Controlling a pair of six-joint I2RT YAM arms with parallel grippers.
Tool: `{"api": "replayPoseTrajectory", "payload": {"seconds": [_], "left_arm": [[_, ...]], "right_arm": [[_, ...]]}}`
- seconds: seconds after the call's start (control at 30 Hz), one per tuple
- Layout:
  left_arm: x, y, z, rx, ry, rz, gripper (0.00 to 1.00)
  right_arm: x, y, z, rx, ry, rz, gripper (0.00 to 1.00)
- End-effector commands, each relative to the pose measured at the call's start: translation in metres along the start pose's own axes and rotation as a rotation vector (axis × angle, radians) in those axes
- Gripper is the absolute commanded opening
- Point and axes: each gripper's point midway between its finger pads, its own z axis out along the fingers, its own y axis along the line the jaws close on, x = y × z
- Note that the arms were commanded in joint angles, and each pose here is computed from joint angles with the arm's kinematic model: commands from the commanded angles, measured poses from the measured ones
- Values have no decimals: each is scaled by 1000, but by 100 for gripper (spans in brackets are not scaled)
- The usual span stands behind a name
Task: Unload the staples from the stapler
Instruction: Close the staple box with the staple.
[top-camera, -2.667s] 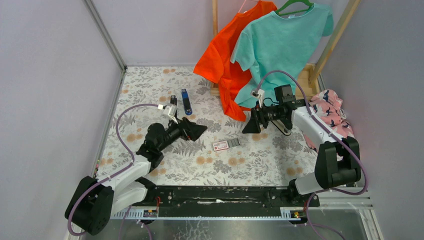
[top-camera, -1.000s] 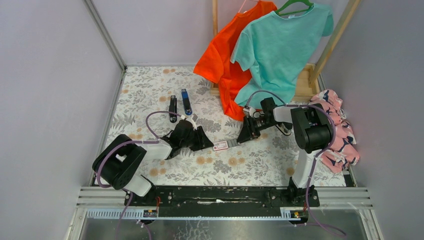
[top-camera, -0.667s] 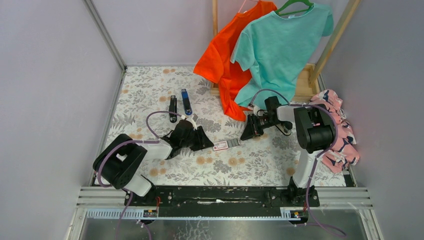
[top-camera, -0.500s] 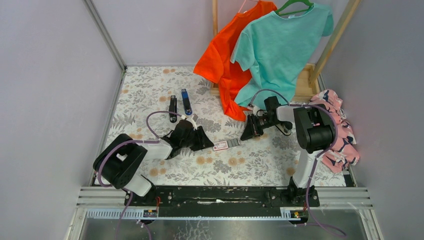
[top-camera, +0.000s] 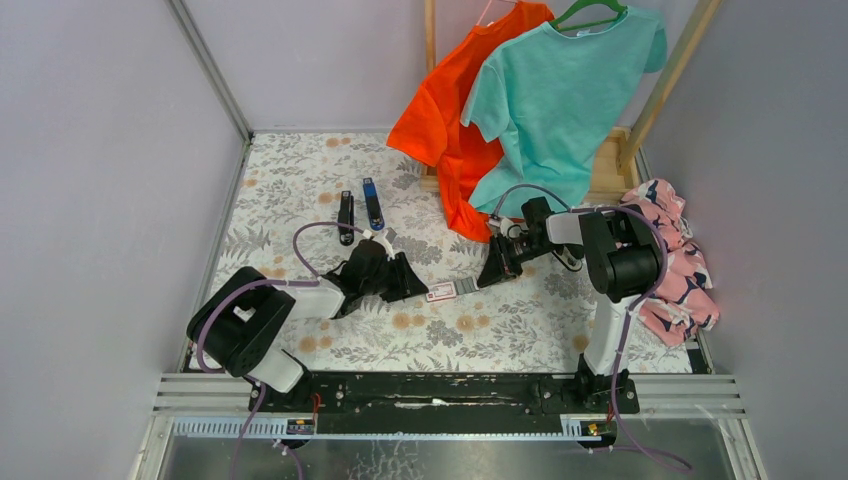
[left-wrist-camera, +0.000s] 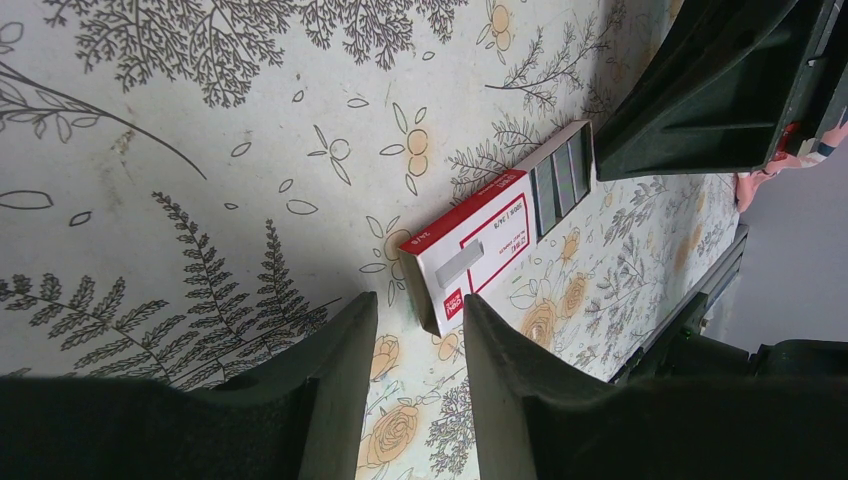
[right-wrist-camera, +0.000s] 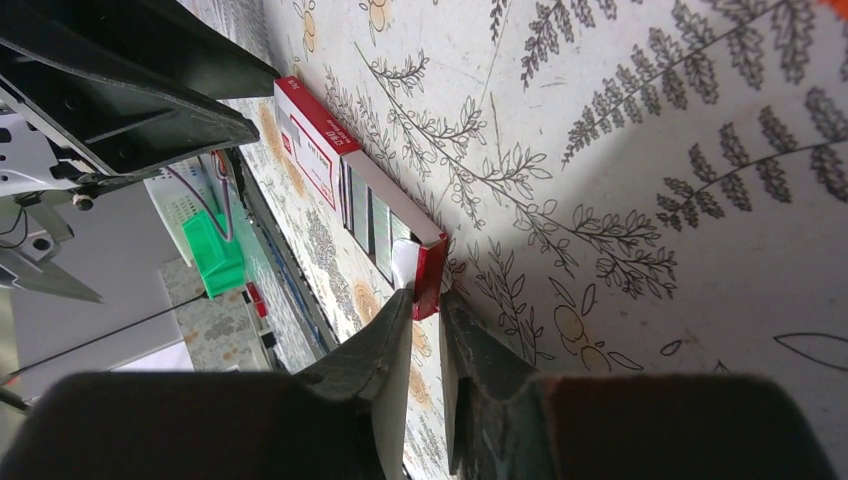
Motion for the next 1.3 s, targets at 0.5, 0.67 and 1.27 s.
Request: {"api": "replayPoseTrajectory", "payload": {"seconds": [0.5, 0.67, 1.27], "left_arm": [[15, 6, 6, -13, 60, -3, 43], [15, 7, 6, -15, 65, -4, 41], [18, 7, 14, -15, 96, 7, 25]], "right_arm": [[-5, 2, 10, 55, 28, -38, 21], [-4, 3, 12, 72, 35, -54, 19], [-2, 13, 26, 82, 71, -107, 18]]}}
